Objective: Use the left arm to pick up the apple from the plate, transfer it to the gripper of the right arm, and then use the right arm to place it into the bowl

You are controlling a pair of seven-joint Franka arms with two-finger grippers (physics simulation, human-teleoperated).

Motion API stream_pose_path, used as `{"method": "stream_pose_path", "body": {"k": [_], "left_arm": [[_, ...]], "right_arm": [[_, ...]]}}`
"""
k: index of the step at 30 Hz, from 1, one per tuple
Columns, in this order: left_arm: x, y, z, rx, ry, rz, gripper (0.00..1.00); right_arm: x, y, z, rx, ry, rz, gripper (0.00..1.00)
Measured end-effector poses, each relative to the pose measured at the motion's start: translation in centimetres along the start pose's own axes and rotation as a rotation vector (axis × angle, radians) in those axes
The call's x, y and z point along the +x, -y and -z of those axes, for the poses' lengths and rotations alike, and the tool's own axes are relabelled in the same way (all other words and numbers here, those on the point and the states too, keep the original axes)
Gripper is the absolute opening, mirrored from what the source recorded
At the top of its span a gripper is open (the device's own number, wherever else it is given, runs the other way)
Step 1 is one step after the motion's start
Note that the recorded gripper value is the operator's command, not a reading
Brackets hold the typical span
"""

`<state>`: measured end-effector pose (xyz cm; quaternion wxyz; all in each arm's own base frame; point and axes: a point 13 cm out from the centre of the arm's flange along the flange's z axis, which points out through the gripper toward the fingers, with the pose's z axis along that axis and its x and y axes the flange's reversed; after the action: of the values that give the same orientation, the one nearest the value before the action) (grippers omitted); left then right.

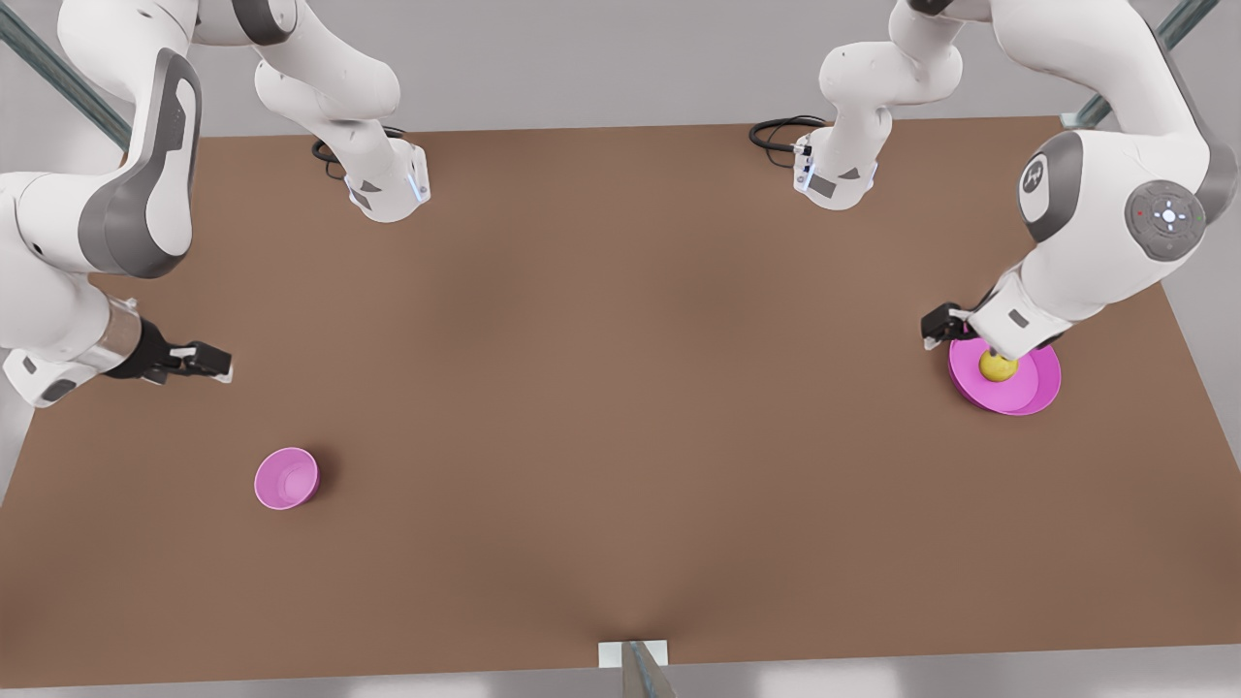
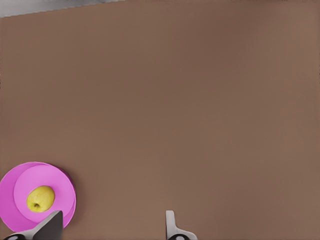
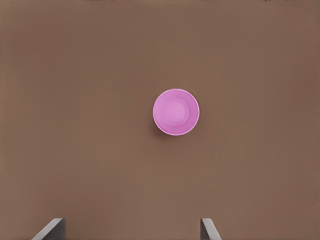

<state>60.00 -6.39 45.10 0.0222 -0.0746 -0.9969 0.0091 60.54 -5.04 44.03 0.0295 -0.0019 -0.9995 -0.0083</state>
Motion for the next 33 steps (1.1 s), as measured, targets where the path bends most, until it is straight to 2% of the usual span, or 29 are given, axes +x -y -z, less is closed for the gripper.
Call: {"method": "stream_pose_path", "body": {"k": [3, 8, 14, 23, 33], "left_arm": [[-0.8, -0.7, -1.7, 0.001, 0.004, 0.008, 1.0], [2.1, -9.8, -13.4, -0.006, -0.094, 0.152, 1.0], [4.6, -16.5, -23.5, -0.007, -0.092, 0.233, 1.0], [9.6, -24.6, -30.4, -0.008, -0.037, 0.295, 1.0], [12.7, -28.4, -33.7, -0.033, -0.03, 0.21, 1.0]], "right_arm": [[-0.5, 0.0, 0.1, 0.002, 0.017, 0.007, 1.0], [-0.8, 0.1, 0.2, 0.003, 0.033, 0.015, 1.0], [-1.1, 0.3, 0.2, 0.003, 0.038, 0.019, 1.0], [-1.3, 0.5, 0.3, 0.004, 0.046, 0.025, 1.0], [-1.4, 0.5, 0.2, 0.003, 0.045, 0.033, 1.0]]}}
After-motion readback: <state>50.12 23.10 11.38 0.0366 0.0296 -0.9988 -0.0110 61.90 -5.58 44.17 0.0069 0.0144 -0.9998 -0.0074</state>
